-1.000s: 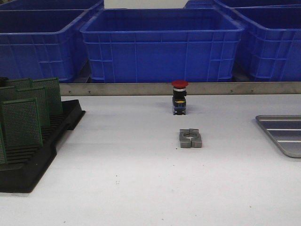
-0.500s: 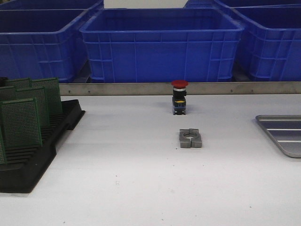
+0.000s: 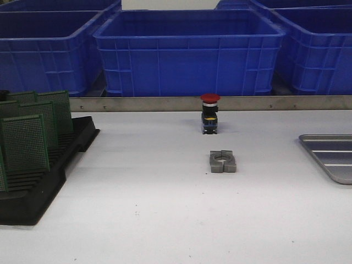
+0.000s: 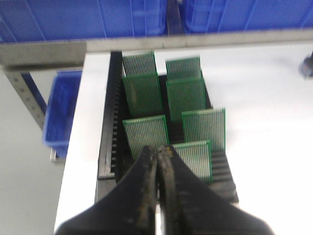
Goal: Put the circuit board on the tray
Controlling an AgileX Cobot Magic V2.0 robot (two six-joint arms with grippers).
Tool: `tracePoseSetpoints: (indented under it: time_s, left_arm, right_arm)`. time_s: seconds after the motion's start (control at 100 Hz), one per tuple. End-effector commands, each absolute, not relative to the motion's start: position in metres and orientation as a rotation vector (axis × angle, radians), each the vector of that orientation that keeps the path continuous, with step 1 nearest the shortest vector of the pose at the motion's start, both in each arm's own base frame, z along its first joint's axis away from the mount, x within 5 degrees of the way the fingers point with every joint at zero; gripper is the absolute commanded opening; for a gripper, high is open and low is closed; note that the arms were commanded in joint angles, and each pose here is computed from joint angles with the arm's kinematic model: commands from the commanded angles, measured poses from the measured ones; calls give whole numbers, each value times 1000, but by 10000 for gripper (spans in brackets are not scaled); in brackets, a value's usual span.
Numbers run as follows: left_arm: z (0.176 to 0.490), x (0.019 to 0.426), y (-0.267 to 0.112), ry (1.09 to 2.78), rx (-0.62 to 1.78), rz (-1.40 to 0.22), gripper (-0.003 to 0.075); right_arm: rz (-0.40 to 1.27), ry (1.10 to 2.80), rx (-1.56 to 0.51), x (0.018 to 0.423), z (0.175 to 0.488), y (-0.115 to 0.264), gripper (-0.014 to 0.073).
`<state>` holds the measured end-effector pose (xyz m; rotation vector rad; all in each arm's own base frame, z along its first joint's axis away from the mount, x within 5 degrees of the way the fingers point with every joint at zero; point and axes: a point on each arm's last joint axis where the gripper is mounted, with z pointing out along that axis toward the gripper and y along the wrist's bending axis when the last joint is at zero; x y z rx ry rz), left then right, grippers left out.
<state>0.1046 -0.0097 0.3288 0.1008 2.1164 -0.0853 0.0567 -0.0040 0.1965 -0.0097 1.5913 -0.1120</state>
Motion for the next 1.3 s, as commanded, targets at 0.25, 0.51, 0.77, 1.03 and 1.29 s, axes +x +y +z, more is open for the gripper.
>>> tracePoseSetpoints:
  time_s: [0.25, 0.51, 0.77, 1.03, 1.29]
  left_arm:
    - [348, 174, -17, 2232, 527, 17, 367]
    - [330, 205, -26, 2154, 1213, 143, 367]
    - [308, 227, -39, 1910, 1707, 251, 367]
    - [279, 256, -47, 1918, 1775, 253, 367]
    - [256, 269, -49, 1979, 1809, 189, 367]
  right_arm:
    - [-125, 1490, -24, 55, 205, -3, -59]
    - [-125, 1490, -24, 55, 205, -3, -59]
    - [-125, 1490, -24, 55, 205, -3, -59]
    - [-125, 1490, -24, 55, 205, -3, -59]
    - [-125, 1490, -24, 55, 205, -3, -59]
